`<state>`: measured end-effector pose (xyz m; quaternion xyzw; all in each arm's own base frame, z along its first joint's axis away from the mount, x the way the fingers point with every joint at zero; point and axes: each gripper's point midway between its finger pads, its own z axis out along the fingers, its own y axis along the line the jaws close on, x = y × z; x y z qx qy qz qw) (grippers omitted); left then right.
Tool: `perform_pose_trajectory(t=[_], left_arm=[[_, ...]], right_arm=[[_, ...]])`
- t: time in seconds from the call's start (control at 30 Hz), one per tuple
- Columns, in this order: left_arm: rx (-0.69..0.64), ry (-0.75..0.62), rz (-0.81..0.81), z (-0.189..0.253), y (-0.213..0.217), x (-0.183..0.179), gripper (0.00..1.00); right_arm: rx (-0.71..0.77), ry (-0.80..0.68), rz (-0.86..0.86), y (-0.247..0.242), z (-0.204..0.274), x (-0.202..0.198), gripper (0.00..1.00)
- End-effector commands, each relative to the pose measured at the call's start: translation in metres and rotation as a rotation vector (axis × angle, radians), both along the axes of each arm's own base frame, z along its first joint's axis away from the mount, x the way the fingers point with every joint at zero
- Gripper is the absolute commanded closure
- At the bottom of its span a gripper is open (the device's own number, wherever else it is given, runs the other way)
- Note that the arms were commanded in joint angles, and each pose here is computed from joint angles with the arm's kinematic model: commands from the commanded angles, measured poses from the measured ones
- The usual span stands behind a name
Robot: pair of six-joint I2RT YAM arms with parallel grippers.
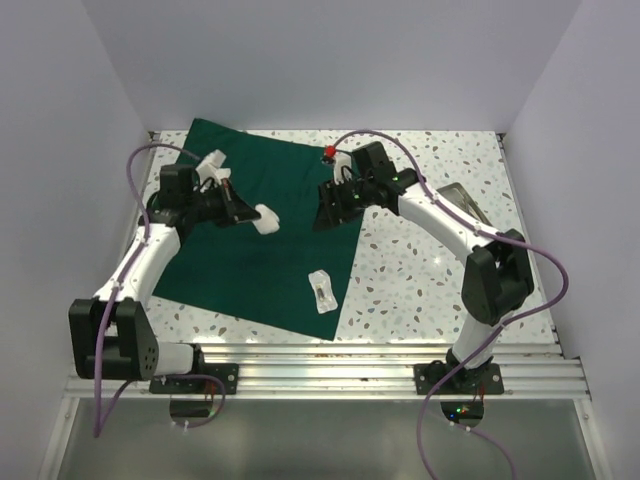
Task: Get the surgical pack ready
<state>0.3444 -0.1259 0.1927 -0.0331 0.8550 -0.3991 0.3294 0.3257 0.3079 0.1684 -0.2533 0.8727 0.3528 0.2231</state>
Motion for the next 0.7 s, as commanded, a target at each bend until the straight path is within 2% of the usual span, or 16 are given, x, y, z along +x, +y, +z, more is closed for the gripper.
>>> perform_pose_trajectory(t=[0.0,0.07,0.1,0.2,0.43,0.67], left_arm=[[-0.024,-0.125,-0.175,0.021,-0.039,-0.03,1.0],[-0.058,-0.143,-0.26,0.024,-0.057,-0.048,1.0],[-0.071,-0.158,-0.298,0.027,-0.065,-0.056,1.0],[-0.112,-0.177,-0.388,0.033,-0.082,-0.075,1.0],[-0.185,-0.215,-0.531,0.047,-0.1,-0.101,1.0],[-0.204,-0.222,-0.59,0.047,-0.103,-0.112,1.0]], right_arm=[[0.227,-0.162,0.114,0.028,0.074,-0.006,0.39],[0.276,-0.216,0.138,0.03,0.09,-0.009,0.34],[0.297,-0.218,0.156,0.032,0.094,-0.012,0.25],[0.328,-0.201,0.198,0.035,0.094,-0.019,0.19],[0.452,-0.172,0.327,0.042,0.107,-0.044,0.17],[0.517,-0.08,0.398,0.039,0.098,-0.072,0.16]])
